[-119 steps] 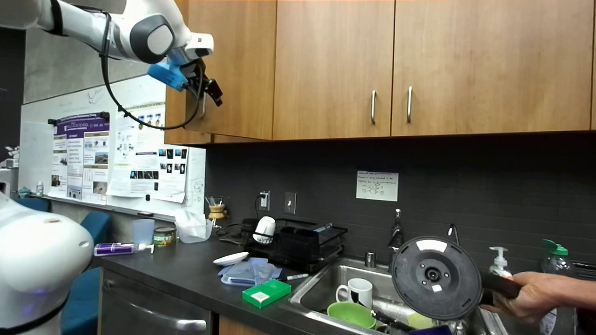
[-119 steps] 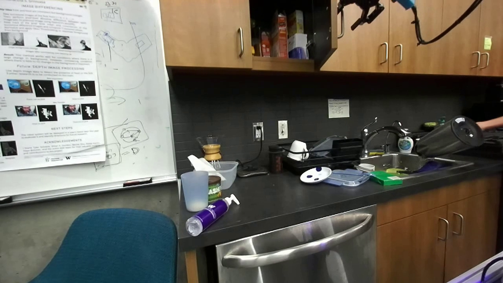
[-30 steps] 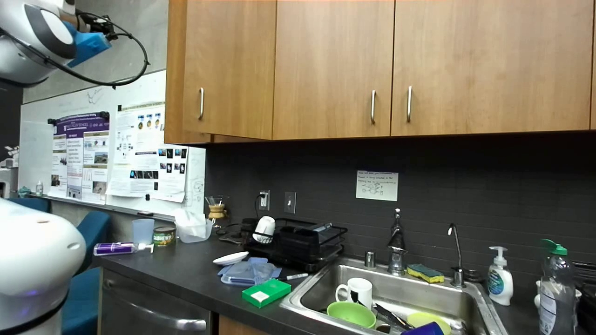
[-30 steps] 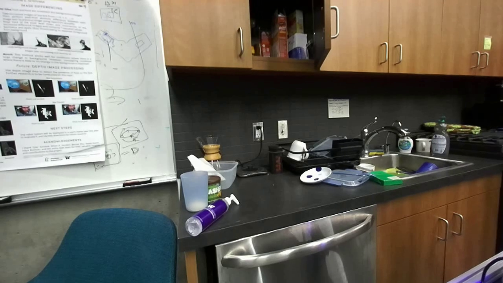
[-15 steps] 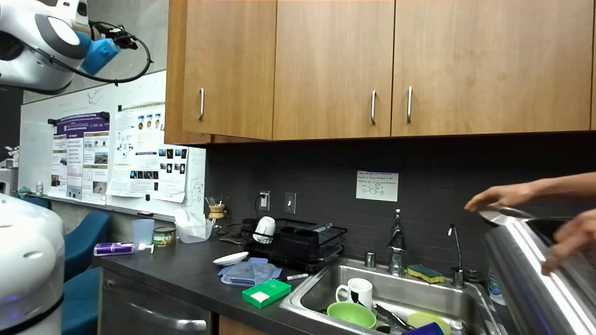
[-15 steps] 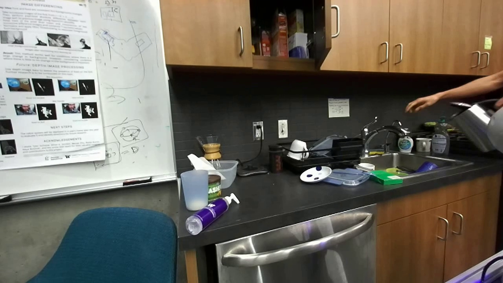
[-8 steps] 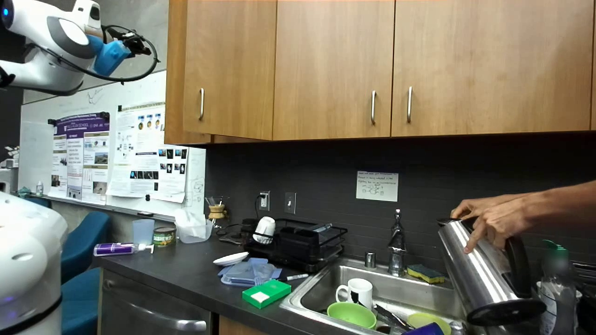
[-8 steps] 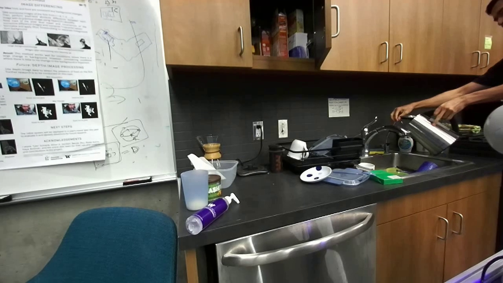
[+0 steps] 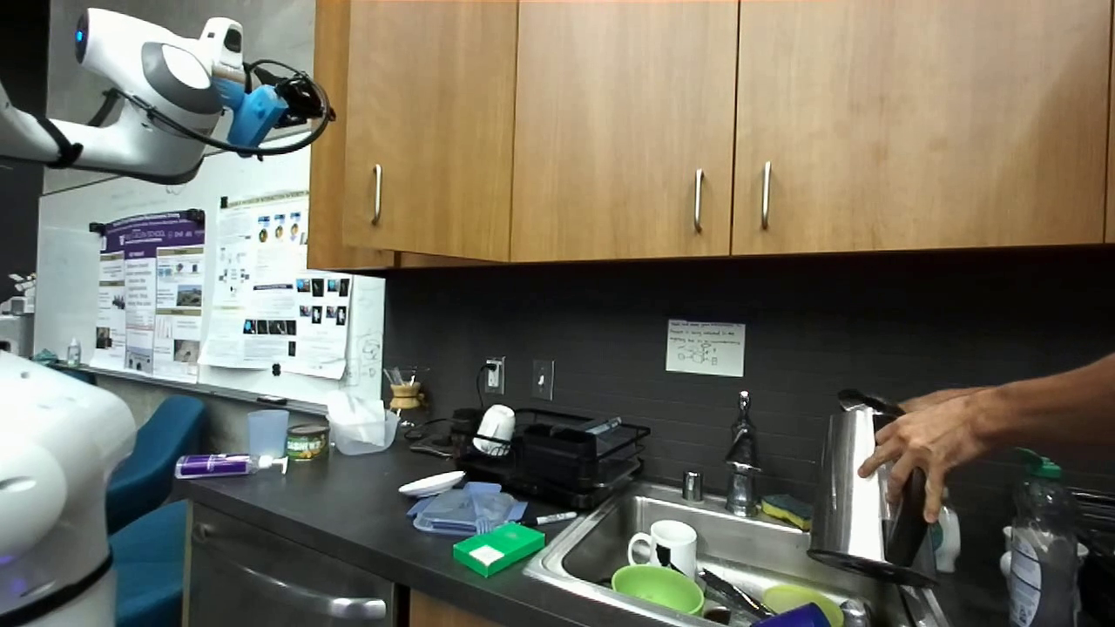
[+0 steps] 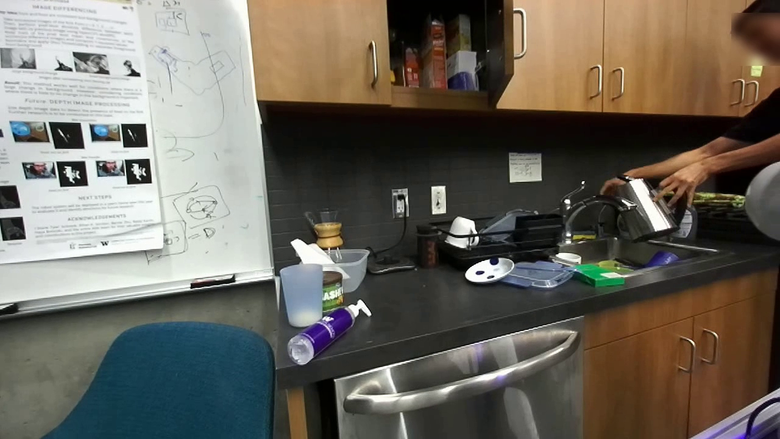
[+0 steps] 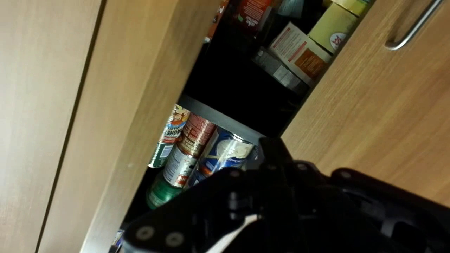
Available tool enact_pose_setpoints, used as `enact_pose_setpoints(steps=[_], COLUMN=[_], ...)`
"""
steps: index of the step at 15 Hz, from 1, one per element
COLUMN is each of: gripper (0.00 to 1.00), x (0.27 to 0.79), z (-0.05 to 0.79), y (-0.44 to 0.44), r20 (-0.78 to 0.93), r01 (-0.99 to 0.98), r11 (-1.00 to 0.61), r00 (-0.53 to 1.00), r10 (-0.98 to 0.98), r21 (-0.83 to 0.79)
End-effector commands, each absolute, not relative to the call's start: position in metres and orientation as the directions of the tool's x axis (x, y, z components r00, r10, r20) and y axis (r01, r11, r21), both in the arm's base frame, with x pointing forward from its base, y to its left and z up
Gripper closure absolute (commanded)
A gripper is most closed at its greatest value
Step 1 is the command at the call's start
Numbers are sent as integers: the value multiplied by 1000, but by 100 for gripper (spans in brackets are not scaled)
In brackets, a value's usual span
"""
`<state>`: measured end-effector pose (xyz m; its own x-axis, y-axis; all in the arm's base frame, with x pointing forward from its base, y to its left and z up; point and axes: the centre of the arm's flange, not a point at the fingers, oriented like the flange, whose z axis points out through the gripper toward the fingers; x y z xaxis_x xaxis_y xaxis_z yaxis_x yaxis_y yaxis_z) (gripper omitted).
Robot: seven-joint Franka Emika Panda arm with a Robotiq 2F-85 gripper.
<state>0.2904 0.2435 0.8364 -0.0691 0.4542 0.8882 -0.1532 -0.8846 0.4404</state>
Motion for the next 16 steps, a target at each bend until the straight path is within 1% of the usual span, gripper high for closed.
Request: enact_pose_setpoints(steps=[1, 7, 11, 16], gripper=[100, 100, 100, 100], x=[301, 315, 307, 301], z=[842, 845, 841, 839], y=[228, 170, 134, 101], r20=[889, 913, 925, 933], r01=[-193, -336, -415, -491], r11=[-876, -852, -828, -794], r00=[-35, 69, 134, 174], r10=[457, 403, 355, 316], r21=[443, 401, 378, 360])
